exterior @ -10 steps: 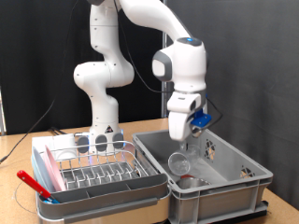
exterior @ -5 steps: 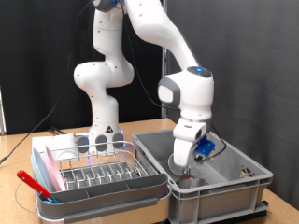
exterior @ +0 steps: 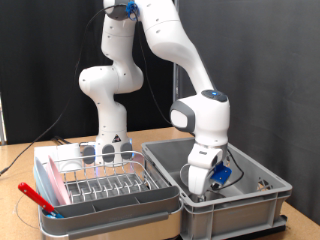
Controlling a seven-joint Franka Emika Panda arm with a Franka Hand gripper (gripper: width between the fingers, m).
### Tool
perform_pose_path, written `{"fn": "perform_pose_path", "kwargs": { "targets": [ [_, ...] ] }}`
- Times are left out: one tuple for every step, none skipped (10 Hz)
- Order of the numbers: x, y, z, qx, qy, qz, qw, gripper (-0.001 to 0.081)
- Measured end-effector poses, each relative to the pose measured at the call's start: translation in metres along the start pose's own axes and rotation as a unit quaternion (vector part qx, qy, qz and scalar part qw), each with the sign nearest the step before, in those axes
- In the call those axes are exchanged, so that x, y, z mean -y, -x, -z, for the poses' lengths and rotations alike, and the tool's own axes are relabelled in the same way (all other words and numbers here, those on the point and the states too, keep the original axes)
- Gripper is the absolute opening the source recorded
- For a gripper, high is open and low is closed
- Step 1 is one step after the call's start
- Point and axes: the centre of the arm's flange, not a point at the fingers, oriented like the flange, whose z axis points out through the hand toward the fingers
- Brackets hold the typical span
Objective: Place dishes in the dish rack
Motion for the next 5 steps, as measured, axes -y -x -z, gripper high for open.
{"fn": "perform_pose_path", "kwargs": {
  "targets": [
    [0.0005, -0.0006, -0.0035, -0.001, -0.001, 0.000, 1.0000, 0.0803],
    [0.0008, -0.0014, -0.0068, 0.001, -0.001, 0.000, 1.0000, 0.0803],
    [0.0011, -0.0020, -0.0085, 0.002, -0.001, 0.000, 1.0000, 0.0689],
    [0.0012, -0.0027, -0.0090, 0.002, -0.001, -0.001, 1.0000, 0.0689],
    [0.0011, -0.0036, -0.0096, 0.003, -0.001, -0.001, 1.0000, 0.0506]
  ]
}}
